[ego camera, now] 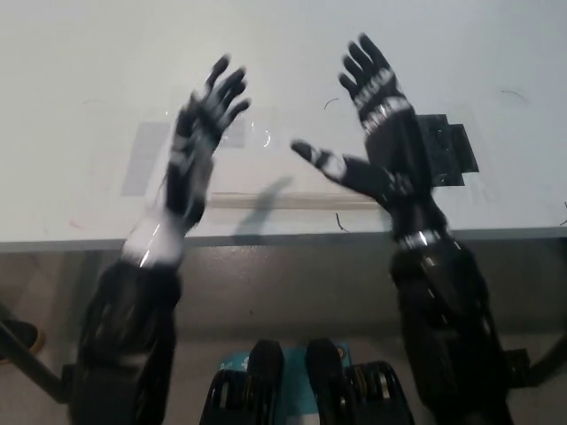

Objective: A stack of napkins is kept in the middle of the table close to the robot and the robot places both its hands sideways on the stack. Then it moves its hands away from each other while pressing down on the napkins to make them smooth

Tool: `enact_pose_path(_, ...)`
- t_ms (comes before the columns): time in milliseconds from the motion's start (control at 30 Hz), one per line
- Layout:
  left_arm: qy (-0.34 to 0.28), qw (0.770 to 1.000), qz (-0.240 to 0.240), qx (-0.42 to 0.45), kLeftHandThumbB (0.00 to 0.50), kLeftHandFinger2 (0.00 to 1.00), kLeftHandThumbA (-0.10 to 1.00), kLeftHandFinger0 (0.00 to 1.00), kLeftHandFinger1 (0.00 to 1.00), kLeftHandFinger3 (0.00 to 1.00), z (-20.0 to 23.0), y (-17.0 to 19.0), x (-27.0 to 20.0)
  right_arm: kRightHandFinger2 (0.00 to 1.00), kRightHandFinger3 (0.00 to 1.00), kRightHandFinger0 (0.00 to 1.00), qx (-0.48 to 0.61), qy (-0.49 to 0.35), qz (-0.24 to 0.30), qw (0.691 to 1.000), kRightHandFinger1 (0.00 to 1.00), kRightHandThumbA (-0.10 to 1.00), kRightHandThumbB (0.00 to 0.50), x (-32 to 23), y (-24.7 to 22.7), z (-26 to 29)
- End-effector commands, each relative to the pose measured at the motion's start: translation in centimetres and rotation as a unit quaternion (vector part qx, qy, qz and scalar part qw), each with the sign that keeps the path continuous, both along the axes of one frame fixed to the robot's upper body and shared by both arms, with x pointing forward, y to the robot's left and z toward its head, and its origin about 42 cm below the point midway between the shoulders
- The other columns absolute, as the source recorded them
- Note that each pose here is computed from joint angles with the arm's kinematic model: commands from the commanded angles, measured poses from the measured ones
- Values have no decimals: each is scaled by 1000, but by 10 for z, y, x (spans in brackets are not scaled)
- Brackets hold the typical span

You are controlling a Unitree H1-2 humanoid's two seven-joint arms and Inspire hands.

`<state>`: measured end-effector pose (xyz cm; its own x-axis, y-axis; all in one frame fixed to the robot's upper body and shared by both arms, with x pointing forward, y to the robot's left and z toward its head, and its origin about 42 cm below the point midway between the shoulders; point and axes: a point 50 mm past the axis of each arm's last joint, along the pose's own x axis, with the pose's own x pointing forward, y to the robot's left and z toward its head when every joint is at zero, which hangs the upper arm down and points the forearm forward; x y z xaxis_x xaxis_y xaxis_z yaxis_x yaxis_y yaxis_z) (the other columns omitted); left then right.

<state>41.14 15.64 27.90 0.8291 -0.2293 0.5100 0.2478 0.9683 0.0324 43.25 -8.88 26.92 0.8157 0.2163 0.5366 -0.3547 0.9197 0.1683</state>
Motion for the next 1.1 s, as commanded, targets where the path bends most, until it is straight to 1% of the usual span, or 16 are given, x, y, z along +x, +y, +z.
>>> enact_pose_path(0, -7, 1000, 5, 1, 258, 1000, 1000, 1000, 1000, 1000, 31, -25, 37, 1000, 1000, 1000, 41, -20, 6, 999, 1000, 1000, 252, 26, 26, 35)
enact_pose_path(67, 1, 1000, 3, 6, 259, 1000, 1000, 1000, 1000, 1000, 35, -31, 47, 1000, 1000, 1000, 36, -23, 0, 999, 1000, 1000, 243, 34, 29, 38)
enact_pose_path(100, 12, 1000, 0, 14, 272, 1000, 1000, 1000, 1000, 1000, 40, -37, 59, 1000, 1000, 1000, 30, -25, -2, 999, 1000, 1000, 218, 43, 33, 43)
enact_pose_path(133, 15, 1000, -1, 15, 264, 1000, 1000, 1000, 1000, 1000, 41, -40, 64, 1000, 1000, 1000, 31, -20, -5, 999, 1000, 1000, 208, 48, 35, 42)
enact_pose_path(167, 19, 1000, 0, 18, 264, 1000, 1000, 1000, 1000, 1000, 42, -45, 71, 1000, 1000, 1000, 35, -5, -4, 999, 1000, 1000, 227, 53, 38, 38)
enact_pose_path(200, 20, 999, -1, 29, 284, 1000, 1000, 1000, 1000, 1000, 44, -48, 79, 1000, 1000, 1000, 36, 0, -4, 999, 1000, 1000, 218, 57, 39, 38)
enact_pose_path(233, 18, 999, 0, 30, 285, 1000, 1000, 1000, 1000, 1000, 46, -48, 80, 1000, 1000, 1000, 37, 6, -4, 999, 1000, 1000, 226, 60, 41, 38)
enact_pose_path(267, 25, 999, 6, 46, 317, 1000, 1000, 1000, 1000, 1000, 48, -50, 88, 1000, 1000, 1000, 47, 26, 0, 999, 1000, 1000, 234, 68, 43, 36)
enact_pose_path(433, 59, 996, 9, 62, 353, 1000, 1000, 1000, 1000, 1000, 35, -66, 102, 1000, 1000, 1000, 49, 56, -16, 997, 1000, 1000, 215, 81, 48, 21)
enact_pose_path(533, 90, 994, 16, 50, 333, 1000, 1000, 1000, 1000, 1000, 30, -74, 110, 1000, 1000, 1000, 58, 60, -15, 996, 1000, 1000, 198, 86, 53, 17)
enact_pose_path(600, 106, 993, 17, 41, 299, 1000, 1000, 1000, 1000, 1000, 26, -75, 117, 1000, 1000, 1000, 54, 63, -23, 996, 1000, 1000, 191, 89, 56, 16)
enact_pose_path(700, 119, 992, 26, 31, 302, 1000, 1000, 1000, 1000, 1000, 20, -74, 123, 1000, 1000, 1000, 55, 74, -20, 996, 1000, 1000, 175, 92, 57, 15)
enact_pose_path(767, 127, 991, 29, 21, 307, 1000, 1000, 1000, 1000, 1000, 16, -73, 127, 1000, 1000, 1000, 57, 86, -20, 994, 1000, 1000, 175, 95, 58, 14)
enact_pose_path(867, 141, 990, 31, 5, 285, 1000, 1000, 1000, 1000, 1000, 10, -71, 130, 1000, 1000, 1000, 50, 102, -15, 993, 1000, 1000, 189, 99, 60, 10)
enact_pose_path(1000, 154, 987, 38, 9, 278, 1000, 1000, 1000, 1000, 1000, 4, -72, 132, 1000, 1000, 1000, 43, 116, -12, 992, 1000, 1000, 188, 102, 61, 7)
enact_pose_path(1067, 159, 987, 36, 1, 266, 1000, 1000, 1000, 1000, 1000, 1, -73, 134, 1000, 1000, 1000, 47, 126, -12, 991, 1000, 1000, 198, 103, 62, 5)
